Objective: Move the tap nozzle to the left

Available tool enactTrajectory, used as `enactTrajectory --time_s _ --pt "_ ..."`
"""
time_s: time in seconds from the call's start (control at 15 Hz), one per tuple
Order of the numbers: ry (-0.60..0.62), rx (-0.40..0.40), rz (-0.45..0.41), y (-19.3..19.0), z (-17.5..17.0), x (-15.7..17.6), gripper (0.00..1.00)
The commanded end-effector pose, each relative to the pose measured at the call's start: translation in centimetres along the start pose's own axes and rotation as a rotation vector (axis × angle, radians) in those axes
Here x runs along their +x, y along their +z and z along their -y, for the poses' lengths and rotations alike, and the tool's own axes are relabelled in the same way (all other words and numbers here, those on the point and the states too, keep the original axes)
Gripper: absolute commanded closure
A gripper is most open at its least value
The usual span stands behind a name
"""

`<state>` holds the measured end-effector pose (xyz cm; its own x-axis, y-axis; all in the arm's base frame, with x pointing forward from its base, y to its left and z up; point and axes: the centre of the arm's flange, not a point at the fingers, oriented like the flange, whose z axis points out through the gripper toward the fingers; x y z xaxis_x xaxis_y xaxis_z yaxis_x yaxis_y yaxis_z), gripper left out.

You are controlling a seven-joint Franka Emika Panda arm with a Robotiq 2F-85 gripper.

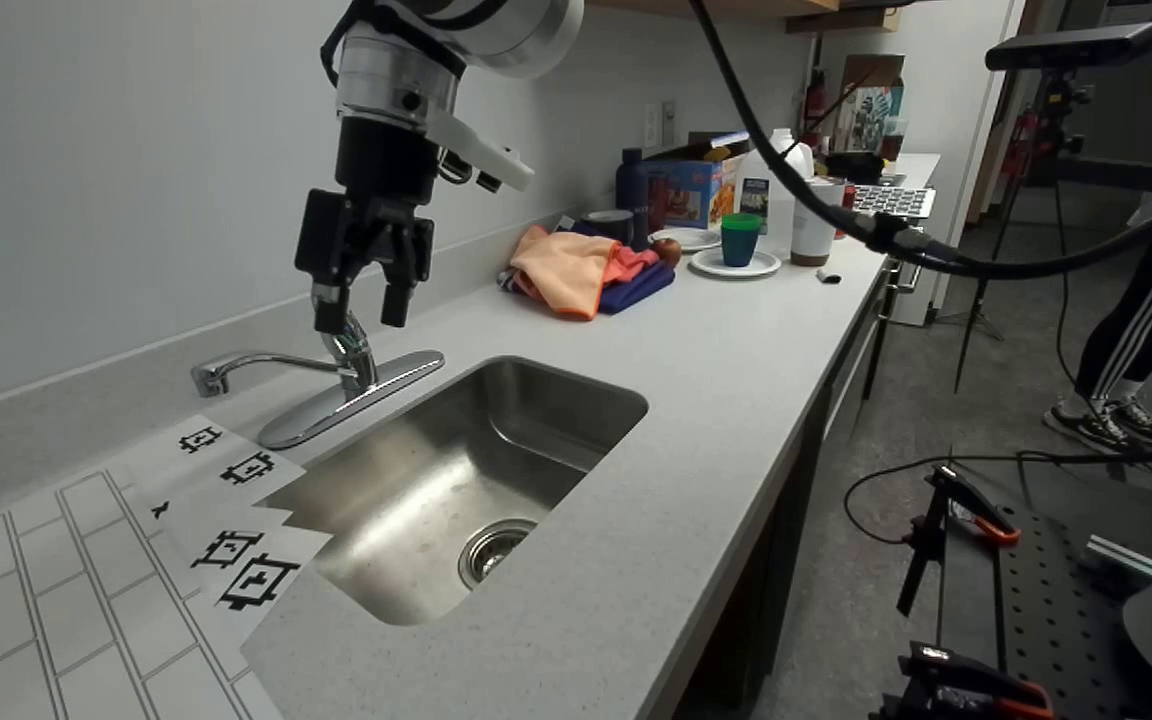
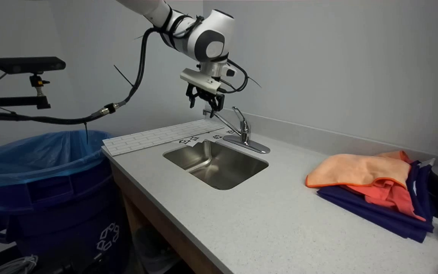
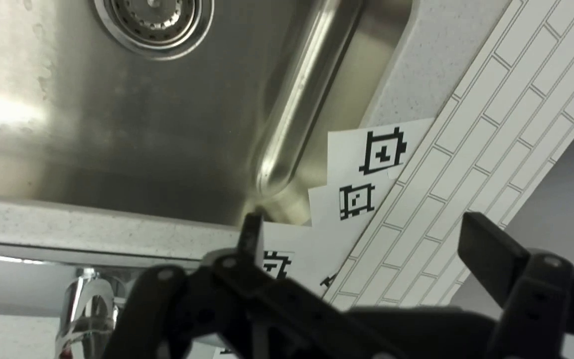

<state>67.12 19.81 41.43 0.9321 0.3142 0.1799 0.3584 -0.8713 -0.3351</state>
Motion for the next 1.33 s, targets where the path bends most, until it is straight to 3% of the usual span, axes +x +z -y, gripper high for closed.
enactTrajectory --time_s 0.0,0.53,1.07,1.27 --pt "-0.002 -0.057 0.046 -1.0 1.1 -4.9 0.0" --pt "-0.076 -0.25 0.05 -3.5 1.5 -7.9 0.0" --pt "-0.101 -0.394 -0.067 -5.7 2.3 -8.0 0.0" --pt "-0.101 -0.436 -0.105 -4.8 2.6 -8.0 0.0"
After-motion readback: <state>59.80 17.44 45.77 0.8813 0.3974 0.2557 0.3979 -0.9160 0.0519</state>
